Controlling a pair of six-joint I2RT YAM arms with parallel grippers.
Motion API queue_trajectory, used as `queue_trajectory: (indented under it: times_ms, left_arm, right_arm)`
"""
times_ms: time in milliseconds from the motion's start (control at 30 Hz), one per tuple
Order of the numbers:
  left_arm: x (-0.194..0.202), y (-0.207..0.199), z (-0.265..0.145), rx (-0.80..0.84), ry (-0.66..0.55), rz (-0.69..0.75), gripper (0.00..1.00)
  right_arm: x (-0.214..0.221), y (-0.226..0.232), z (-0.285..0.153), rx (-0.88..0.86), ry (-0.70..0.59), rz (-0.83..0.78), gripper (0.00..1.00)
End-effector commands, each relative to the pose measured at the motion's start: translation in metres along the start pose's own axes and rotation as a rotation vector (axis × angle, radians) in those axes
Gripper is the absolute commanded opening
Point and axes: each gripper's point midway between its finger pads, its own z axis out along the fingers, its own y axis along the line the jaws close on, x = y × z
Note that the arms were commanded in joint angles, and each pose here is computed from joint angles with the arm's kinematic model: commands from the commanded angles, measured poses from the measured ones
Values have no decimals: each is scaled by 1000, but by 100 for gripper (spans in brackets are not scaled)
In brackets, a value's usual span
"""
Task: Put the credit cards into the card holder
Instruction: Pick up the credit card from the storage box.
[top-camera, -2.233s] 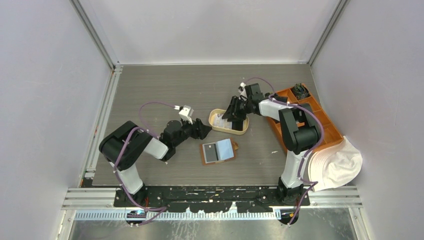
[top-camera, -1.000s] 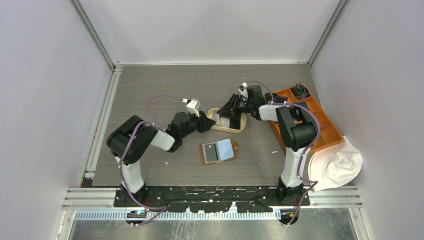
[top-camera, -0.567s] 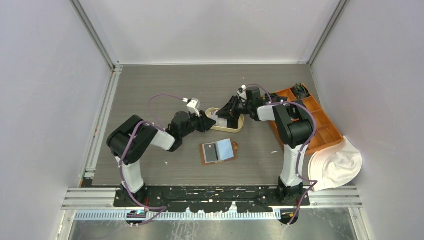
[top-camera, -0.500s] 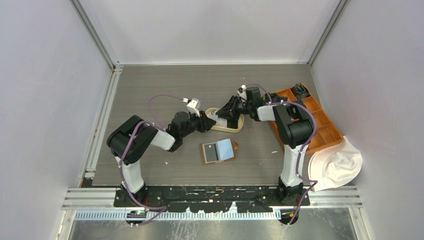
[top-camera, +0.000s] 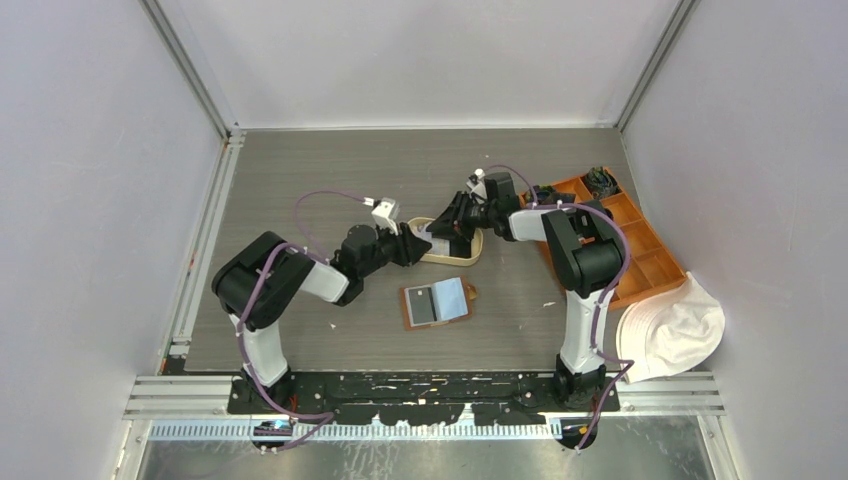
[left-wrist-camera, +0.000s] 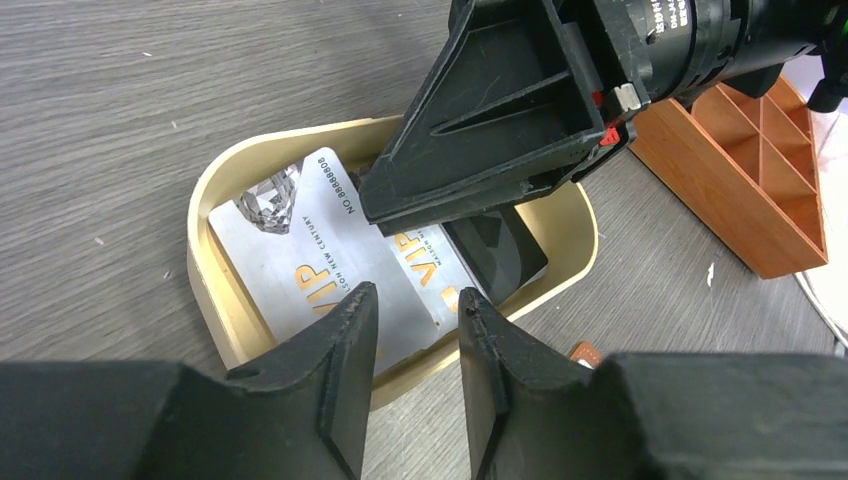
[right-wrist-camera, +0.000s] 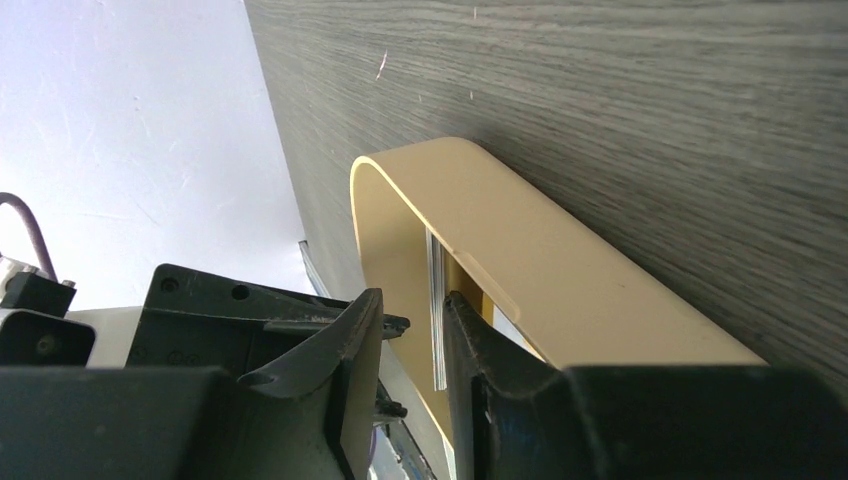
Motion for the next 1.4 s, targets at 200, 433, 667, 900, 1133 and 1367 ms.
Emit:
queue_trajectory:
  times_ms: [200, 433, 667, 900, 1133, 1367]
  left_arm:
    - [-46, 2, -31, -52, -187, 82, 43]
    - [-41, 32, -32, -219, -133, 78, 46]
    - [-28, 44, -20, -270, -46, 56, 47]
    - [-23, 45, -16, -273, -21, 46, 38]
    - [-22, 46, -16, -277, -20, 40, 34]
    - [-25, 42, -15, -247, -26, 17, 39]
  right_arm:
    - [-4, 16, 5, 16, -7, -122, 34]
    - [-3, 21, 10, 6, 1, -136, 34]
    - [-1, 29, 10, 6, 4, -179, 34]
    - [6, 43, 11, -8, 17, -228, 35]
    - [9, 53, 8, -20, 15, -262, 36]
    - [13, 58, 11, -35, 25, -257, 34]
